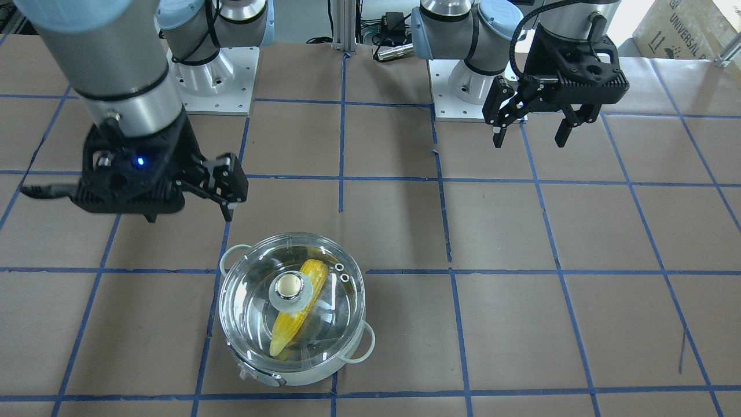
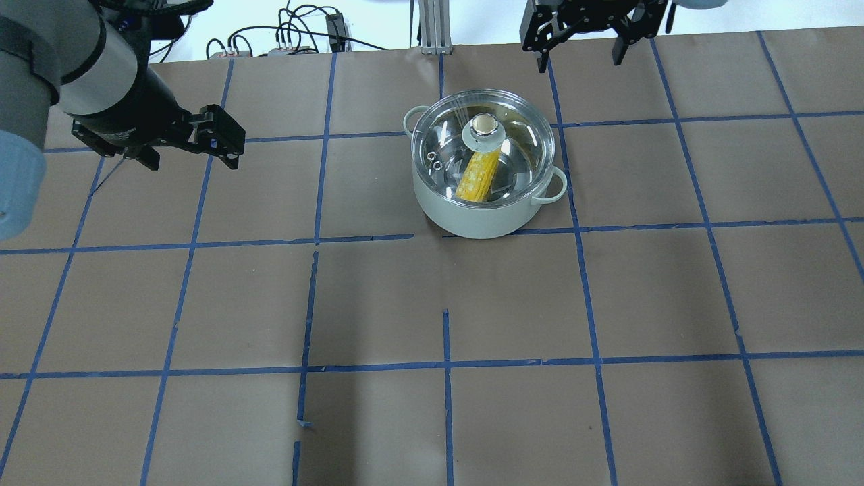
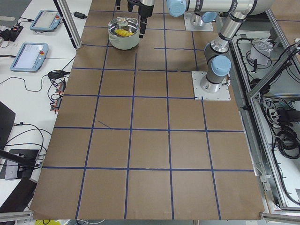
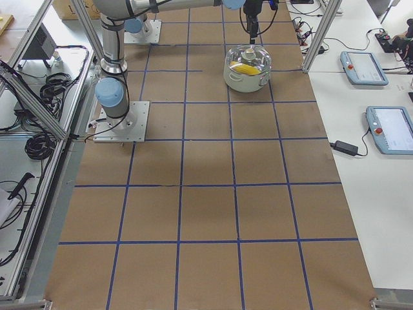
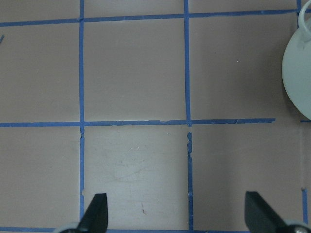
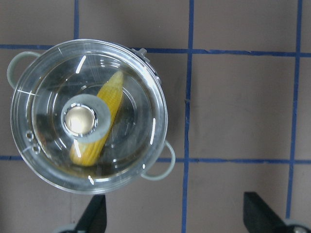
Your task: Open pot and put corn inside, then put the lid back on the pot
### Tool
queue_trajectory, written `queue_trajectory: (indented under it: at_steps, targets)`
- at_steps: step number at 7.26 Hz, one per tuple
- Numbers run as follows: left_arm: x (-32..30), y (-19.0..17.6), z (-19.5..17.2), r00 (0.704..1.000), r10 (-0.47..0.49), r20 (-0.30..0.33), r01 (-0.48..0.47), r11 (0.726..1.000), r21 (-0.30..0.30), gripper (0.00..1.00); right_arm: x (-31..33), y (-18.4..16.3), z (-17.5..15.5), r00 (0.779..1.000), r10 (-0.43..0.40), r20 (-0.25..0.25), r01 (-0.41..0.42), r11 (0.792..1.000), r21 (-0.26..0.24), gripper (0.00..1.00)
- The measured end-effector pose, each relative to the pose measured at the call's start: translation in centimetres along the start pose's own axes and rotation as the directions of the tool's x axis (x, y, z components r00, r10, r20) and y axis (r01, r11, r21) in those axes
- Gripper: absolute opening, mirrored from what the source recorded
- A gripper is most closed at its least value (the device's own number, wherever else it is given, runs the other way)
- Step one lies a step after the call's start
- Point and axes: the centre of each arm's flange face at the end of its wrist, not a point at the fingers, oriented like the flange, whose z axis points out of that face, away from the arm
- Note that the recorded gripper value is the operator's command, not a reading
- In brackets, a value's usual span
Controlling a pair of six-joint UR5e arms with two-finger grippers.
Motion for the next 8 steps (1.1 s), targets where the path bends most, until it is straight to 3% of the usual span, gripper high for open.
queue_trajectory:
  at_steps: [3,8]
  targets:
    - [0.0,0.1,0.0,1.000,0.003,0.000,-0.003,1.000,0.001,1.00,2.7,7.2,-0.6,1.000,0.000,-0.008,0.000,0.999,-0.045,1.00]
    - [0.0,0.1,0.0,1.000,0.004,0.000,-0.004,1.000,0.001,1.00,2.6,9.1,0.6,1.000,-0.012,0.003,0.012,0.998,-0.069,1.00]
